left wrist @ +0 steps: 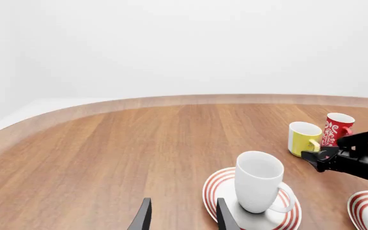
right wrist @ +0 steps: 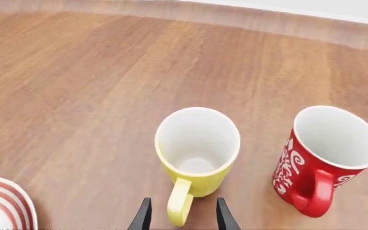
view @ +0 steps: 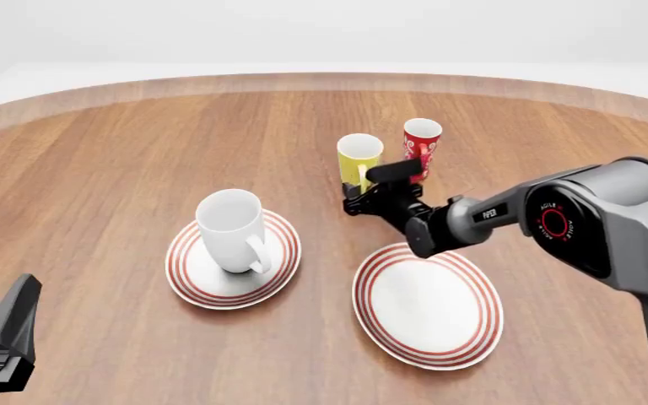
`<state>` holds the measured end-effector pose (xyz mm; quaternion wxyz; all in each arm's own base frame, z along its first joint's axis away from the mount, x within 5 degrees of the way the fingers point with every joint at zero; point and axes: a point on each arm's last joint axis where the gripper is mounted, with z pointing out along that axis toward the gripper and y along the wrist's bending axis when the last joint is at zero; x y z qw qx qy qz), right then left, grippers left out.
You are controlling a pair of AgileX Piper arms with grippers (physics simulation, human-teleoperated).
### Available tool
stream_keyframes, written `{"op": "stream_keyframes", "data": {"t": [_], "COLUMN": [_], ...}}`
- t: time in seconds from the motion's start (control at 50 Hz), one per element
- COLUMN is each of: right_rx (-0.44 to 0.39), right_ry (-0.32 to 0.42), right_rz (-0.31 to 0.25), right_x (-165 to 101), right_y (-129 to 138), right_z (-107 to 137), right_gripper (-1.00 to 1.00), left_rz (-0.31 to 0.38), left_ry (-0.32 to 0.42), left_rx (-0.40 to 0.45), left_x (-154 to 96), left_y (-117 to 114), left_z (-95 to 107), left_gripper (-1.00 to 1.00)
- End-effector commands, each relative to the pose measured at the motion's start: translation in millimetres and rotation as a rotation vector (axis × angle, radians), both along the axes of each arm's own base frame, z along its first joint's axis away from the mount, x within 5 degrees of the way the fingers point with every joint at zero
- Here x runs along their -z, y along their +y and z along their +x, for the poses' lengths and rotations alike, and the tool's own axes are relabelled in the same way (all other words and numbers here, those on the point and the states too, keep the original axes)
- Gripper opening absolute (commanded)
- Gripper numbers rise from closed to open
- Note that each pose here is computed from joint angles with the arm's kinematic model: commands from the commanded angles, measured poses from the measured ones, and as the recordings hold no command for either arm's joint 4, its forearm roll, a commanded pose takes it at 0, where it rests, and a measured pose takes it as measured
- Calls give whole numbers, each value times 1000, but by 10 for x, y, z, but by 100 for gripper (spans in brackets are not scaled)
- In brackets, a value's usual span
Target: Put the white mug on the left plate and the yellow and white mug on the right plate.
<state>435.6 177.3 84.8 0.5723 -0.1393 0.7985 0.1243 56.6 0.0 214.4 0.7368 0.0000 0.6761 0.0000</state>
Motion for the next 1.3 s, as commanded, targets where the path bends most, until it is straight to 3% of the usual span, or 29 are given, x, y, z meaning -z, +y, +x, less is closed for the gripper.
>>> {"op": "stream_keyframes", "data": {"t": [0.02, 0.48, 0.86, 1.3], "right_rx": [-3, -11, -41, -52], "right_ry": [16, -31, -76, -109], "right_rz": [-1, -13, -57, -49], "right_x": [63, -129, -374, -618], "right_y": [27, -40, -108, -242], "right_z": [9, -148, -447, -872], "right_gripper": [-100, -100, -100, -100], "left_rz": [0, 0, 0, 0], "left_ry": [0, 0, 0, 0], "left_rx": [0, 0, 0, 0], "left_x": [0, 0, 0, 0], "left_y": [0, 0, 0, 0], "left_z": [0, 0, 0, 0], "left_gripper": [100, 100, 100, 100]}}
